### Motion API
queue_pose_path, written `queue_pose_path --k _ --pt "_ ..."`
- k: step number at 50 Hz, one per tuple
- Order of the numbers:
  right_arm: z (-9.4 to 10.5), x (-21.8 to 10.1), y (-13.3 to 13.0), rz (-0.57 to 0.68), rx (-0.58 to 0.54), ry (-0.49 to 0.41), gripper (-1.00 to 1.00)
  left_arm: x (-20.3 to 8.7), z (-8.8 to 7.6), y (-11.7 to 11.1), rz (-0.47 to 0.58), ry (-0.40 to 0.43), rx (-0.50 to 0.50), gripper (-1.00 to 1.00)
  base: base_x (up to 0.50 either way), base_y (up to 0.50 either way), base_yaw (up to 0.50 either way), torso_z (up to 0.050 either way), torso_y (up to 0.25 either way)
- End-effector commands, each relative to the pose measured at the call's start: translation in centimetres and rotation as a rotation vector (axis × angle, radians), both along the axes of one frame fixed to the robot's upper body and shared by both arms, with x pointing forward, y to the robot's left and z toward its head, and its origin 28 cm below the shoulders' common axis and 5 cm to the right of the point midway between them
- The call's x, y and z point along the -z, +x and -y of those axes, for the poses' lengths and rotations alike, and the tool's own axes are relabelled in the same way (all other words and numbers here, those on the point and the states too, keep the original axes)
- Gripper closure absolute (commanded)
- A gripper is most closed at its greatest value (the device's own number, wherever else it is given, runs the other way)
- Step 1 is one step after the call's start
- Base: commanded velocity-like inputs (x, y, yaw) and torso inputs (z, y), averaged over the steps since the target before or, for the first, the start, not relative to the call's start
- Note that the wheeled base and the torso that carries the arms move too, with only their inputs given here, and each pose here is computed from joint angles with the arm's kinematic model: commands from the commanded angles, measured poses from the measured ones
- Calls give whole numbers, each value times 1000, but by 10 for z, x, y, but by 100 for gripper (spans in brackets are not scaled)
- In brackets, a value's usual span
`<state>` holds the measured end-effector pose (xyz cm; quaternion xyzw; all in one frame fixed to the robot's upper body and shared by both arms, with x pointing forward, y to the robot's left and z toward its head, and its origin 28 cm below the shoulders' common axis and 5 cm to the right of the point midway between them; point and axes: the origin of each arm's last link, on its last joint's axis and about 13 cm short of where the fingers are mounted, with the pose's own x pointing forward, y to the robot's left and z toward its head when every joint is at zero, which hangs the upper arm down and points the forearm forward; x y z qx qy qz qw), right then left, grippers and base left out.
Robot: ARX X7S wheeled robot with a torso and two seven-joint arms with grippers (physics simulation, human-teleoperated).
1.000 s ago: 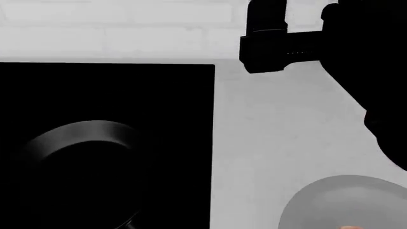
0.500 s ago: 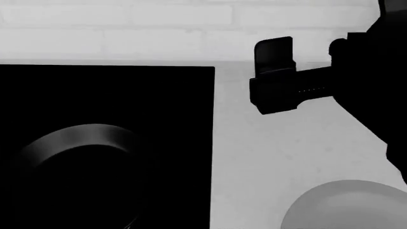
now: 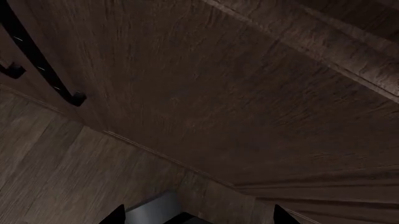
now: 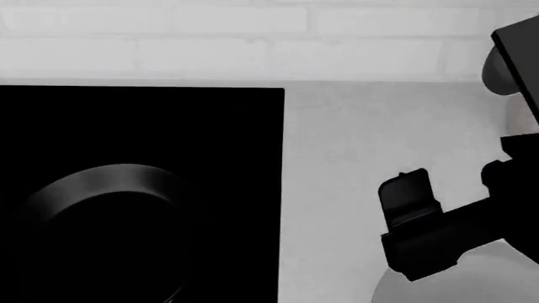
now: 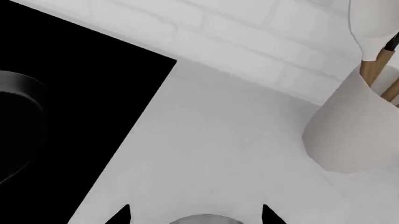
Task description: Pick the steak from the plate and place it in the pan.
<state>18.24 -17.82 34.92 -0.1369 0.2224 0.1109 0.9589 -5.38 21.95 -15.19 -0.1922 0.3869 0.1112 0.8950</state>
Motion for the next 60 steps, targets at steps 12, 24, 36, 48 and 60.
queue_pose_path --k 12,24,36,48,60 --pt "20 28 -21 -162 7 -54 -100 0 4 -1 -2 -12 -2 -100 0 0 0 0 0" --pt "28 45 -27 -238 47 -75 -100 0 4 -1 -2 -15 -5 -100 0 0 0 0 0" --pt "39 64 -27 -286 82 -33 -100 0 4 -1 2 -17 -8 -100 0 0 0 0 0" --pt "43 74 -27 -303 84 6 -100 0 4 -1 3 -14 -8 -100 0 0 0 0 0" --pt "44 83 -23 -310 75 28 -100 0 4 -1 2 -9 -6 -100 0 0 0 0 0"
